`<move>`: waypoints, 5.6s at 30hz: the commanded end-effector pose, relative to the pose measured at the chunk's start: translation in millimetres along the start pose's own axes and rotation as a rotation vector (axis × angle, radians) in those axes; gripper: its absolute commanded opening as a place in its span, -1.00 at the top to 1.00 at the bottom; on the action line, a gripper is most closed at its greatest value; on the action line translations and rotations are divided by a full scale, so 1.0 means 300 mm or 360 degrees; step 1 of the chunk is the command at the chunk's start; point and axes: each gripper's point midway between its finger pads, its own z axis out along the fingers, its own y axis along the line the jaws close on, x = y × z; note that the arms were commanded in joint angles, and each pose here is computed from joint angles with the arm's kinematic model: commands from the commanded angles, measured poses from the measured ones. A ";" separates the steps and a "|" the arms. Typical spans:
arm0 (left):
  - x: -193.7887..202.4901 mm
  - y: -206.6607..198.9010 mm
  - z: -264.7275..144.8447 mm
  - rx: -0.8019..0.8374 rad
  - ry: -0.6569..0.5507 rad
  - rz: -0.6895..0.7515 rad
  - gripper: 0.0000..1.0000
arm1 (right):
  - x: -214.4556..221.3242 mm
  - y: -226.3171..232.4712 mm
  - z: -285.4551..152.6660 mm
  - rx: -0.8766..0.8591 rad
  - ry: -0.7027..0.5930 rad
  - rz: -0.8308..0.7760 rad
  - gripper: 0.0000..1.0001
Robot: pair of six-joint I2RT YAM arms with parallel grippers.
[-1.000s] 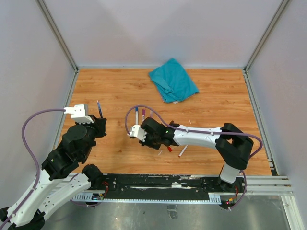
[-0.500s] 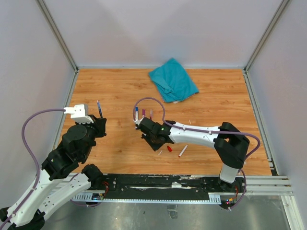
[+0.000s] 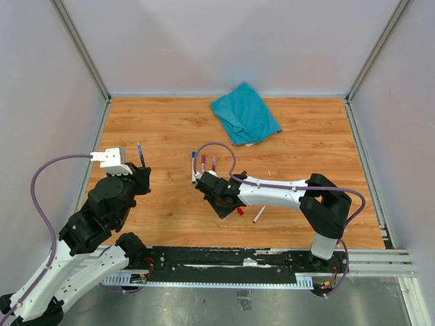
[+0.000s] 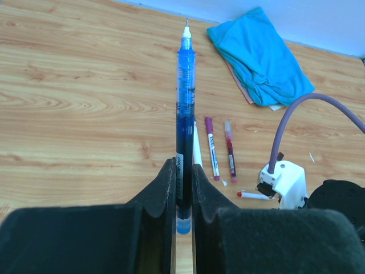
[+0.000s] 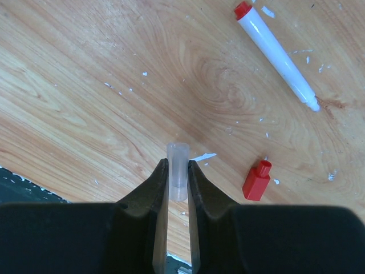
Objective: Insert the pens into the pen caps
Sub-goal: Place the pen cap at the center of the board, then insert the pen cap onto the pen.
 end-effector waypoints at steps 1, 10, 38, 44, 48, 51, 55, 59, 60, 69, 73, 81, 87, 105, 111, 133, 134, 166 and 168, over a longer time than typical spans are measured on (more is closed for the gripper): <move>-0.004 0.004 0.006 -0.0017 -0.0017 -0.0015 0.98 | 0.045 -0.008 0.030 0.0055 0.0070 -0.0004 0.80; -0.004 0.003 0.007 -0.0017 -0.0016 -0.0014 0.98 | 0.056 -0.002 0.046 0.0051 0.0109 -0.0044 0.63; 0.000 0.004 0.010 -0.0022 -0.0010 -0.0004 0.98 | 0.072 0.014 0.071 0.0041 0.0200 -0.0212 0.19; -0.001 0.005 0.009 -0.0025 -0.0014 -0.0008 0.98 | 0.096 -0.004 0.073 0.0072 0.0267 -0.0266 0.31; -0.002 0.005 0.009 -0.0025 -0.0014 -0.0009 0.98 | 0.114 -0.016 0.078 0.0095 0.0314 -0.0291 0.48; -0.001 0.006 0.009 -0.0026 -0.0013 -0.0009 0.98 | 0.121 -0.016 0.084 0.0094 0.0340 -0.0292 0.71; 0.002 0.005 0.011 -0.0028 -0.0009 -0.0005 0.98 | 0.111 -0.015 0.077 0.0097 0.0320 -0.0272 0.91; 0.005 0.007 0.014 -0.0033 -0.0007 -0.0002 0.93 | 0.084 -0.022 0.050 0.0107 0.0231 -0.0220 0.98; 0.005 0.007 0.014 -0.0034 -0.0007 -0.0001 0.92 | 0.073 -0.020 0.039 0.0096 0.0199 -0.0217 0.98; 0.009 0.004 0.016 -0.0029 0.0000 0.0005 0.96 | -0.020 0.009 -0.068 -0.0093 -0.0135 -0.0418 0.99; 0.010 0.001 0.018 -0.0022 0.0003 0.0009 0.99 | -0.078 -0.001 -0.135 -0.0096 -0.0354 -0.0421 0.99; 0.009 0.002 0.017 -0.0024 -0.0001 0.0008 0.99 | -0.140 -0.072 -0.247 -0.0044 -0.0762 -0.0341 0.99; 0.011 -0.001 0.019 -0.0019 0.0005 0.0011 0.99 | -0.126 -0.134 -0.263 -0.0022 -0.0783 -0.0319 0.99; 0.029 -0.060 0.044 0.0072 0.0082 0.0057 0.99 | -0.135 -0.196 -0.368 -0.0695 -0.1040 0.0152 0.99; 0.065 -0.160 0.084 0.0222 0.0189 0.0043 0.99 | -0.103 -0.321 -0.408 -0.0460 -0.1207 0.0359 0.99; 0.343 -0.615 0.014 0.1024 0.0287 -0.0155 0.99 | -0.177 -0.325 -0.590 -0.0614 -0.1350 0.0488 0.99; 0.347 -0.622 0.010 0.1045 0.0283 -0.0153 0.99 | -0.174 -0.332 -0.587 -0.0587 -0.1309 0.0509 0.99; 0.316 -0.679 -0.091 0.1440 0.0116 -0.0229 0.99 | -0.426 -0.189 -0.988 -0.1321 -0.2246 0.0632 0.99; 0.318 -0.680 -0.091 0.1440 0.0123 -0.0222 0.99 | -0.431 -0.173 -0.999 -0.1355 -0.2249 0.0595 0.99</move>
